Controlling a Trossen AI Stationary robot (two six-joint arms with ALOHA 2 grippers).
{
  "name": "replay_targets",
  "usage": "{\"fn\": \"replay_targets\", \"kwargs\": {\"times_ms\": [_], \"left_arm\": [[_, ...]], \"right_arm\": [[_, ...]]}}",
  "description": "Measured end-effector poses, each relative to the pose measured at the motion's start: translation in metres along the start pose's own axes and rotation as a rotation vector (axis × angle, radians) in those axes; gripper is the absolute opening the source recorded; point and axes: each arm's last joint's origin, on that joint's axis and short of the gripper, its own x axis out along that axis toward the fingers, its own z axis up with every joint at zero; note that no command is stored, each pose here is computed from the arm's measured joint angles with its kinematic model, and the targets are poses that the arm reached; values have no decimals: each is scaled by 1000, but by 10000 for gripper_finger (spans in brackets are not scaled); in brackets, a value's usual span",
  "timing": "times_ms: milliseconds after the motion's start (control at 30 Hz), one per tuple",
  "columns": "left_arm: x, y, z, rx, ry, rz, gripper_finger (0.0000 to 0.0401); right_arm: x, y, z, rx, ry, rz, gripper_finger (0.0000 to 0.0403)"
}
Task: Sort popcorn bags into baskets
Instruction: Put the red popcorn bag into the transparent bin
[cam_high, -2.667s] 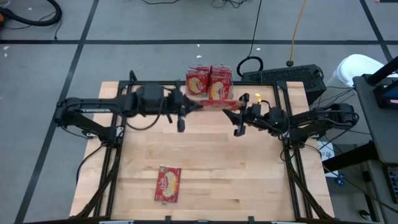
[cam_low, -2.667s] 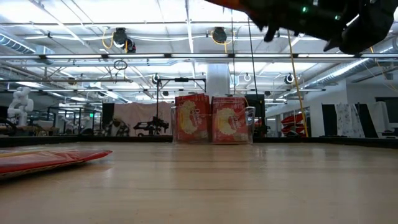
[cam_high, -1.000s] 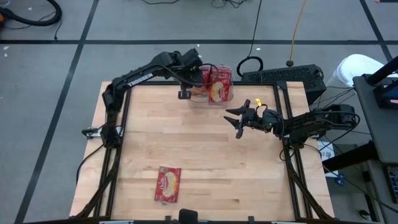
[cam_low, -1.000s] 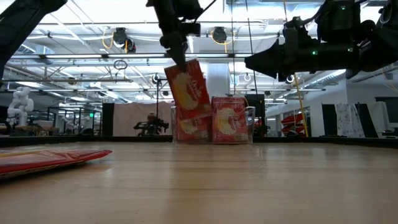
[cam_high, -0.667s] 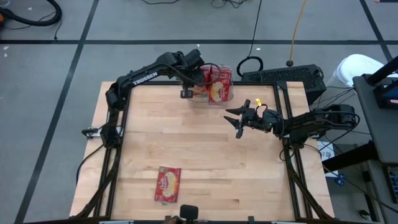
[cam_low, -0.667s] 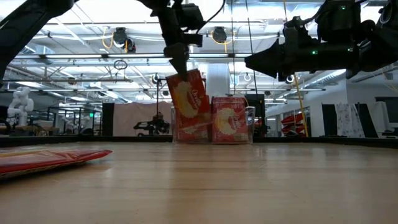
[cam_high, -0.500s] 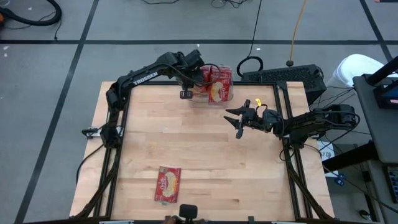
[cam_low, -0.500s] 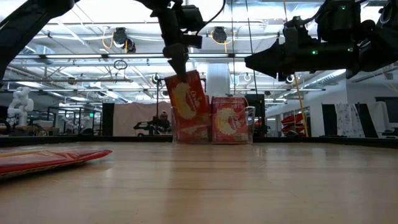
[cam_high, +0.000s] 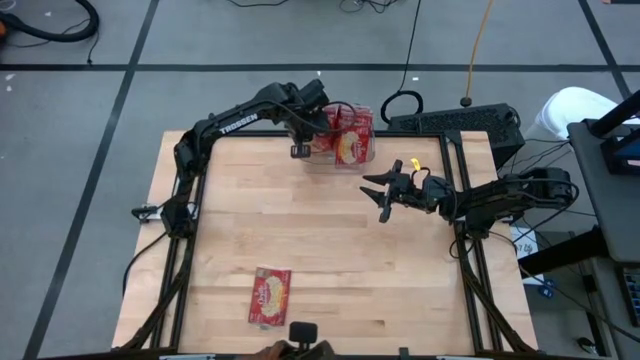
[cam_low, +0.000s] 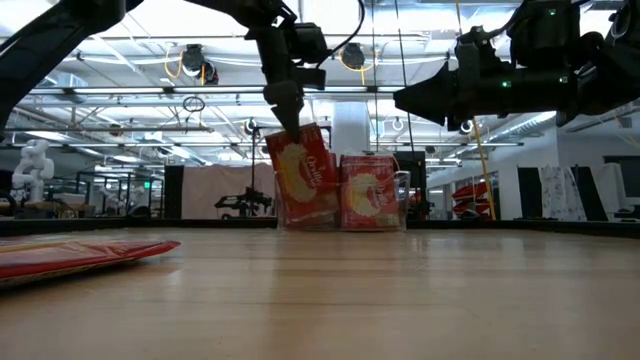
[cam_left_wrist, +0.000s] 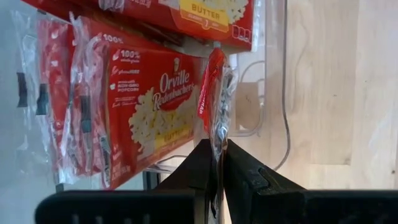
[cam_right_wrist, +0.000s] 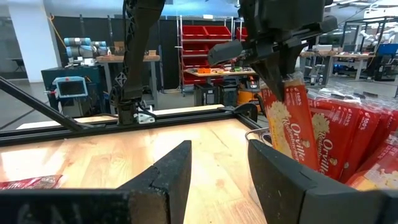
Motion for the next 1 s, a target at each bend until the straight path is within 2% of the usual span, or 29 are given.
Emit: {"fn": "replay_targets", "kwargs": {"times_ms": [233, 433, 667, 1000], "left_arm": [[14, 3, 1, -1, 33, 17, 40], [20, 6, 2, -5, 52, 55, 96], [19, 15, 13, -11, -52, 166, 148], [18, 16, 15, -18, -73, 188, 161]], "right_arm": [[0, 0, 0, 0, 1, 0, 153], [0, 0, 0, 14, 1, 0, 153], [0, 0, 0, 17, 4, 0, 153], [0, 0, -3, 14, 29, -1, 153]]}}
